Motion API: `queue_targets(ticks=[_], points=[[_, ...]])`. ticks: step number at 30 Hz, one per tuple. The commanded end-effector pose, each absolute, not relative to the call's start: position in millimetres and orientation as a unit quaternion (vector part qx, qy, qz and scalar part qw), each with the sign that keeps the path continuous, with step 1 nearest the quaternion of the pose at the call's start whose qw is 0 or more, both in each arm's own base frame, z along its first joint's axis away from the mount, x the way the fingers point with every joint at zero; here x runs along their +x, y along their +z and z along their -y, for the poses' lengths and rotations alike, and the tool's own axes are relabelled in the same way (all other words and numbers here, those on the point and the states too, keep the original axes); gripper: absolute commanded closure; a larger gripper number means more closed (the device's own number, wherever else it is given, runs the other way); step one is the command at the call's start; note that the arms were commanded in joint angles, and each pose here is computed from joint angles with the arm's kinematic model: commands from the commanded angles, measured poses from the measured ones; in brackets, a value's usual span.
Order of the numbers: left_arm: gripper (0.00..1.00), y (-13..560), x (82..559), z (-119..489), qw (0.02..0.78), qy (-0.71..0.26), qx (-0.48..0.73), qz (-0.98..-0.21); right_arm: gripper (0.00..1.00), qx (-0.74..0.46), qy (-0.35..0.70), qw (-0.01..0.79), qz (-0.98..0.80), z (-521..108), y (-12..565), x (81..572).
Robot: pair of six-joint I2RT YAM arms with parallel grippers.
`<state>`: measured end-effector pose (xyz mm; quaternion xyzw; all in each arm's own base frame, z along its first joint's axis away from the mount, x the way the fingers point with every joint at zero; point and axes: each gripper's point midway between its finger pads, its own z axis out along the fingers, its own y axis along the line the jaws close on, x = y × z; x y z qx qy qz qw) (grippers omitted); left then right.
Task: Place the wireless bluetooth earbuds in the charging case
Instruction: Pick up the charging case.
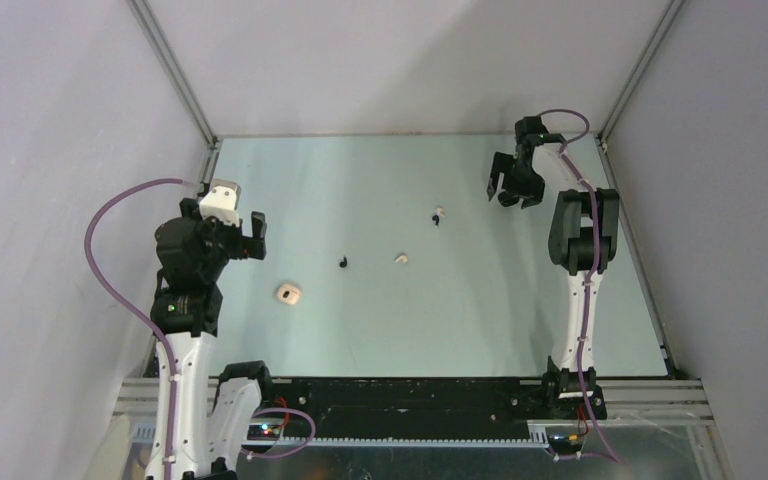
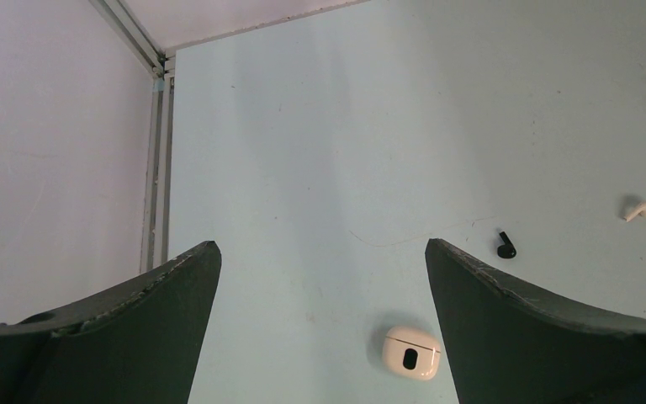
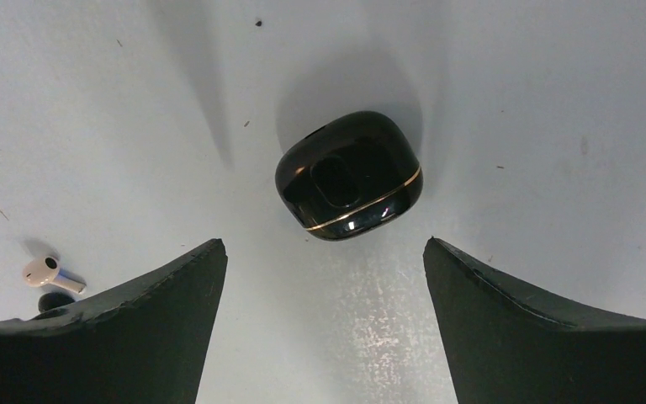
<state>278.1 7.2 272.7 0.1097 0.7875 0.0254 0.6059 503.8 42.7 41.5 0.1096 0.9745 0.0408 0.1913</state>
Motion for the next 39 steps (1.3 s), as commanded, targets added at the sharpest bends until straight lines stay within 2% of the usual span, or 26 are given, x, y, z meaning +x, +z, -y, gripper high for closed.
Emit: queue_targets(ticks=[1, 16, 39], points=[[0.01, 280.1, 279.3, -8.5, 0.620, 0.031, 0.110, -0.776, 0.08, 0.113, 0.042, 0.196, -0.973, -34.9, 48.0, 512.6], [0.01, 280.1, 280.0, -9.0, 0.619, 0.032, 0.110, -0.777, 0.08, 0.142, 0.116, 0.173, -0.968, -56.2, 43.9, 510.2], [0.01, 276.0, 282.4, -10.4, 0.612, 0.032, 0.108, -0.783, 0.07, 0.147, 0.068, 0.217, -0.963, -51.0, 47.8, 543.7]])
